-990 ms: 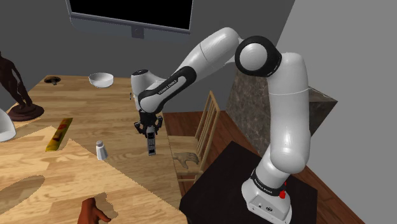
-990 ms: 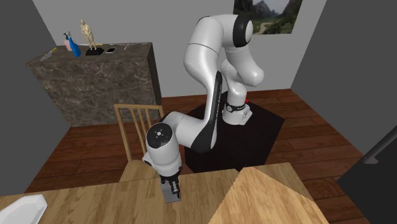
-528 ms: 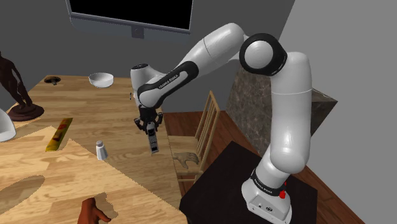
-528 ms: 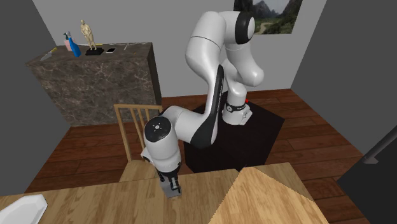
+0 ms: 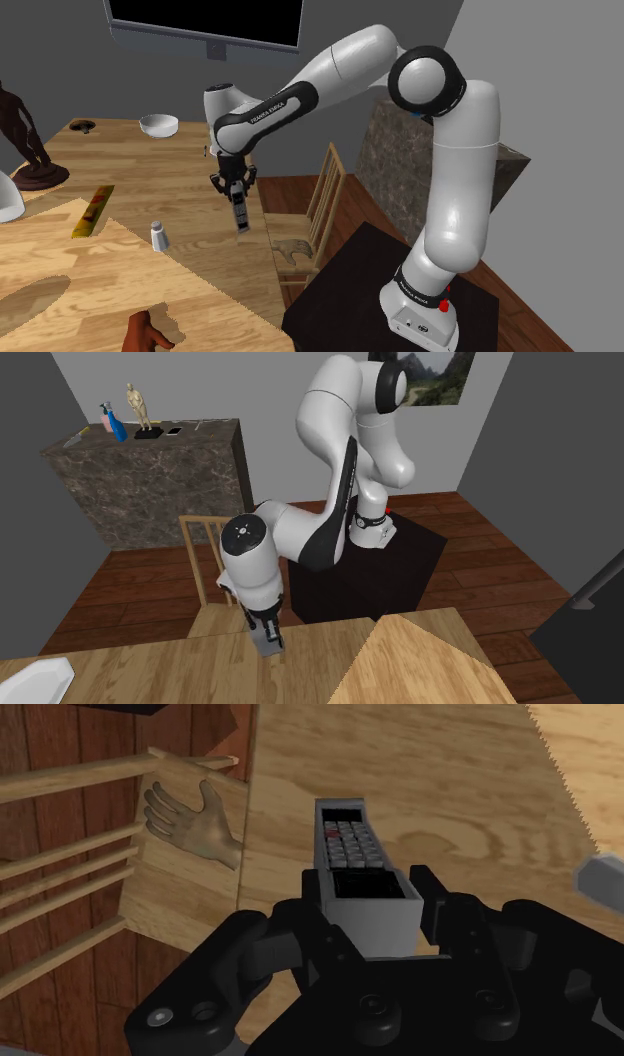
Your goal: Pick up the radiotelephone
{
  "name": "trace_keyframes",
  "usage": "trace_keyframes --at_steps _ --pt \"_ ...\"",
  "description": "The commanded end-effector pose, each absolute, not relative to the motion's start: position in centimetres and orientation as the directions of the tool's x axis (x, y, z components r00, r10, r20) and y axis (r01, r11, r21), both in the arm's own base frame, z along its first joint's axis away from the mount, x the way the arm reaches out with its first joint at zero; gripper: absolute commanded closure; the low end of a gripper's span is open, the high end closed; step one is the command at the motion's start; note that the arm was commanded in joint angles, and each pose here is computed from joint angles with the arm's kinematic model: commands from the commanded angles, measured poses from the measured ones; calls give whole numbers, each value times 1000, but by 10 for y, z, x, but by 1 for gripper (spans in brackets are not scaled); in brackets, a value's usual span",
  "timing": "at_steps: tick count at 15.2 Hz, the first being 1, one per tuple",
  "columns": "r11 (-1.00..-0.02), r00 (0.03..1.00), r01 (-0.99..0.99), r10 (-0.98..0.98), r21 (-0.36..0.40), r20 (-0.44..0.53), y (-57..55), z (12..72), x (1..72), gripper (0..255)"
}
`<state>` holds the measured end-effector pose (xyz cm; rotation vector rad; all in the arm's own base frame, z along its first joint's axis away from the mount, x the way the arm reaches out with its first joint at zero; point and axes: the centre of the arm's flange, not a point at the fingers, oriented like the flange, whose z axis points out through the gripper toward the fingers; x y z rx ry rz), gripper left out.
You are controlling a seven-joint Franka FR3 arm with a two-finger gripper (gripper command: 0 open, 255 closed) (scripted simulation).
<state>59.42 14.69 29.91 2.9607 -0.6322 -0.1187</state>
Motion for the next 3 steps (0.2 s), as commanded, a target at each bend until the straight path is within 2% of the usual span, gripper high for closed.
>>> trace_keyframes --at_steps 1,3 --pt "-907 910 -402 -411 125 -53 146 309 595 255" --pt "-907 910 -402 -411 125 -53 146 310 595 255"
